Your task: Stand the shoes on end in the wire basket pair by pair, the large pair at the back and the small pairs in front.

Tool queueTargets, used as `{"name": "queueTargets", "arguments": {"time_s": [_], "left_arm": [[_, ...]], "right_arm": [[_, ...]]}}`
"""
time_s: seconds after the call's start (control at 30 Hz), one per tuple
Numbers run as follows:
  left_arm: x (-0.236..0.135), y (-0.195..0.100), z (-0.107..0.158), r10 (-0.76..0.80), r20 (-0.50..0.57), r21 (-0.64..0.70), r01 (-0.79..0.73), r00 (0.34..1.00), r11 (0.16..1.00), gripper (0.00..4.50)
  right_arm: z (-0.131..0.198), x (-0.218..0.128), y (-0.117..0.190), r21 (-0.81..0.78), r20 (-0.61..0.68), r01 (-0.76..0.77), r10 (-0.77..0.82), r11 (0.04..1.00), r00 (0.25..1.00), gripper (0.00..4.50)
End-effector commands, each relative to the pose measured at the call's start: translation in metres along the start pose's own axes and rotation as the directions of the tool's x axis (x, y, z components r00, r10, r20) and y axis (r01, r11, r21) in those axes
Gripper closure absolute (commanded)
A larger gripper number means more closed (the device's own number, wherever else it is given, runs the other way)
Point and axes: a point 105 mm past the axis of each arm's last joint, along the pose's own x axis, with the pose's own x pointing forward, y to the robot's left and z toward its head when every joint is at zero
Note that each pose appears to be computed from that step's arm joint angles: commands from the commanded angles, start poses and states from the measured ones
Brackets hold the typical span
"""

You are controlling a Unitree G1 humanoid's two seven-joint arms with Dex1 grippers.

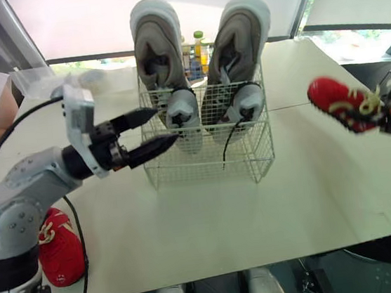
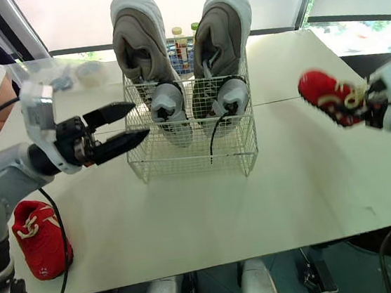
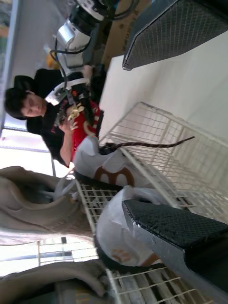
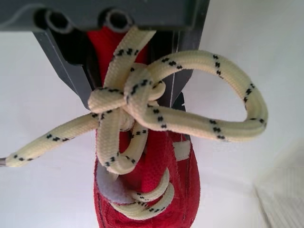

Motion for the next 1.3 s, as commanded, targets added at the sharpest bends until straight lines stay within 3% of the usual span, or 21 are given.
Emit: {"name": "queueTargets", "arguments": {"time_s": [0.03, 0.13, 0.23, 0.3, 0.47, 0.8, 1.13, 1.23, 1.3], "left_arm": [[-0.003, 0.003, 0.019, -0.013, 0.05, -0.016, 0.014, 0.999, 1.0, 0.0], [-0.003, 0.008, 0.031, -0.035, 0.08, -0.047, 0.039, 0.996, 0.998, 0.0], [0.001, 0.011, 0.045, -0.069, 0.107, -0.071, 0.077, 0.992, 0.995, 0.0], [0.003, 0.013, 0.054, -0.093, 0.116, -0.085, 0.103, 0.989, 0.991, 0.0], [0.008, 0.016, 0.065, -0.132, 0.117, -0.102, 0.144, 0.984, 0.984, 0.0], [0.021, 0.007, 0.068, -0.226, 0.107, -0.157, 0.241, 0.968, 0.958, 0.0], [0.028, 0.007, 0.049, -0.218, 0.038, -0.185, 0.222, 0.975, 0.957, 0.0], [0.028, 0.009, 0.037, -0.208, 0.002, -0.195, 0.204, 0.978, 0.959, 0.86], [0.029, 0.01, 0.037, -0.201, 0.007, -0.192, 0.198, 0.98, 0.961, 1.83]], "right_arm": [[0.09, -0.015, 0.021, -0.168, 0.272, 0.015, 0.032, 0.986, 0.962, 3.6], [0.128, -0.024, 0.047, -0.255, 0.394, -0.008, 0.112, 0.967, 0.912, 3.6], [0.162, -0.038, 0.094, -0.385, 0.475, -0.102, 0.292, 0.917, 0.83, 3.6], [0.174, -0.042, 0.125, -0.471, 0.483, -0.151, 0.398, 0.869, 0.78, 3.6], [0.183, -0.041, 0.171, -0.617, 0.446, -0.184, 0.533, 0.765, 0.719, 3.6], [0.162, -0.007, 0.208, -0.823, 0.305, -0.12, 0.61, 0.556, 0.732, 3.6], [0.167, -0.003, 0.231, -0.866, 0.287, -0.122, 0.682, 0.486, 0.673, 3.6], [0.171, -0.005, 0.236, -0.874, 0.285, -0.121, 0.698, 0.471, 0.657, 3.63], [0.171, -0.006, 0.238, -0.877, 0.278, -0.129, 0.708, 0.463, 0.65, 3.63]]}}
